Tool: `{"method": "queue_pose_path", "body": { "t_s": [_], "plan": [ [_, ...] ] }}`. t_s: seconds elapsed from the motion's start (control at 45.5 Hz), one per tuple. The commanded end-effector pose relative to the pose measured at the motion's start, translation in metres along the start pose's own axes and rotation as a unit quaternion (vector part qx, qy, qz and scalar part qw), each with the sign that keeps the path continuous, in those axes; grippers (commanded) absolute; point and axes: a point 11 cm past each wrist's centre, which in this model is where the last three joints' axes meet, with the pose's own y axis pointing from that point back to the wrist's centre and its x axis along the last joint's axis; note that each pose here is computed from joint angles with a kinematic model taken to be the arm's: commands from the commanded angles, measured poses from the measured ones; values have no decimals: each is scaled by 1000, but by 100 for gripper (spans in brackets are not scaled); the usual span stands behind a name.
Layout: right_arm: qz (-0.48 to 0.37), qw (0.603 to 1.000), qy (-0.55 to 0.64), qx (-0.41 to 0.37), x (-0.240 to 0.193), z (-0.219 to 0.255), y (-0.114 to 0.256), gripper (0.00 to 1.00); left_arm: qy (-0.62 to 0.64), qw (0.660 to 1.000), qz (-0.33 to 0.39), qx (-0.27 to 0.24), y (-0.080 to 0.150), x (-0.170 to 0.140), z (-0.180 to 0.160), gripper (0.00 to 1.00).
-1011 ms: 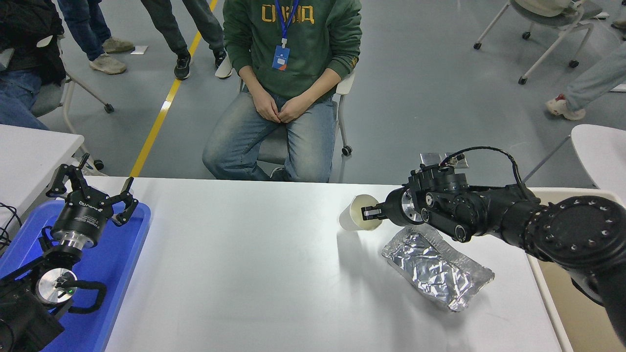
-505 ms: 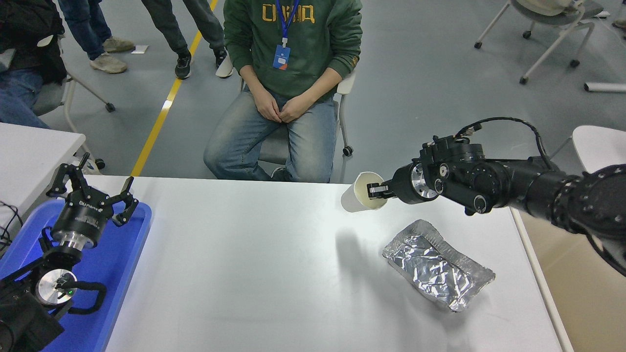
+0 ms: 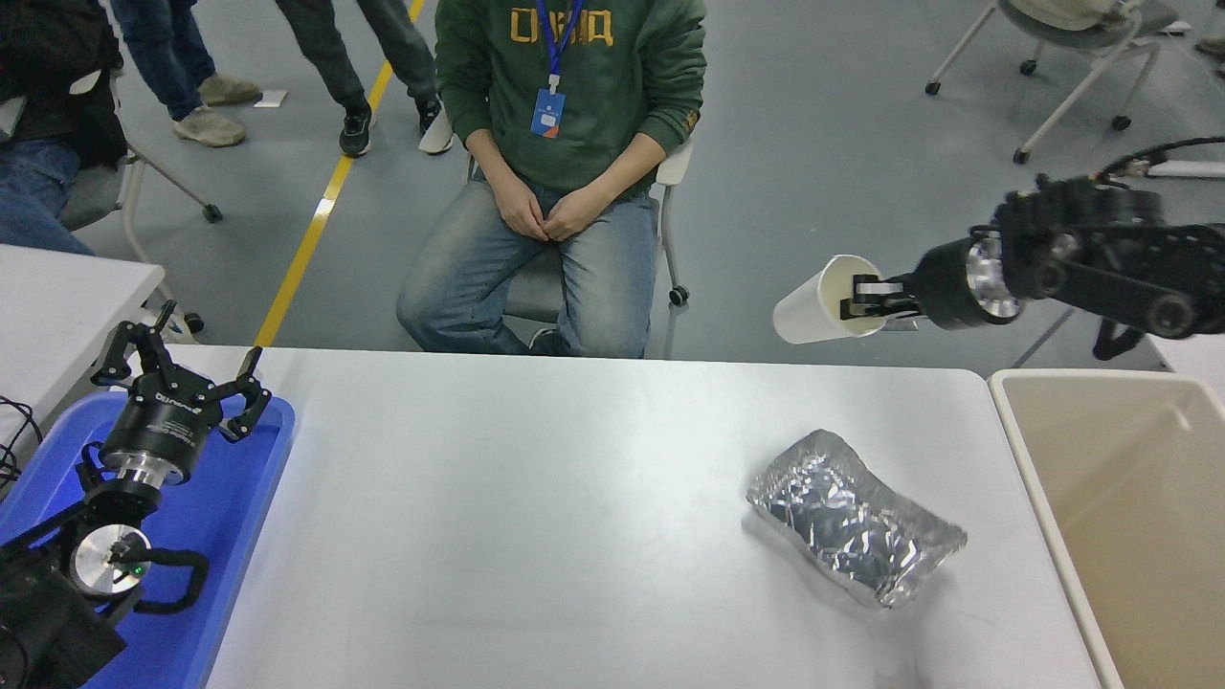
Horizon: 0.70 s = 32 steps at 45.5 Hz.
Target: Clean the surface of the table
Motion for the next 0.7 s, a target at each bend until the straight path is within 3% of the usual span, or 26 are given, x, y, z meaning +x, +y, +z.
{"method": "queue_pose_path", "body": {
  "t_s": [0.0,0.286,0.681],
  "plan": [
    [15,999,-31,2,13,18,59,0,0,1000,0,0,0,0,0,100],
    [20,999,-28,-5,19,26,92,0,0,1000,0,0,0,0,0,100],
    [23,999,-34,-23,17,41,95,0,0,1000,0,0,0,0,0,100]
  ]
}}
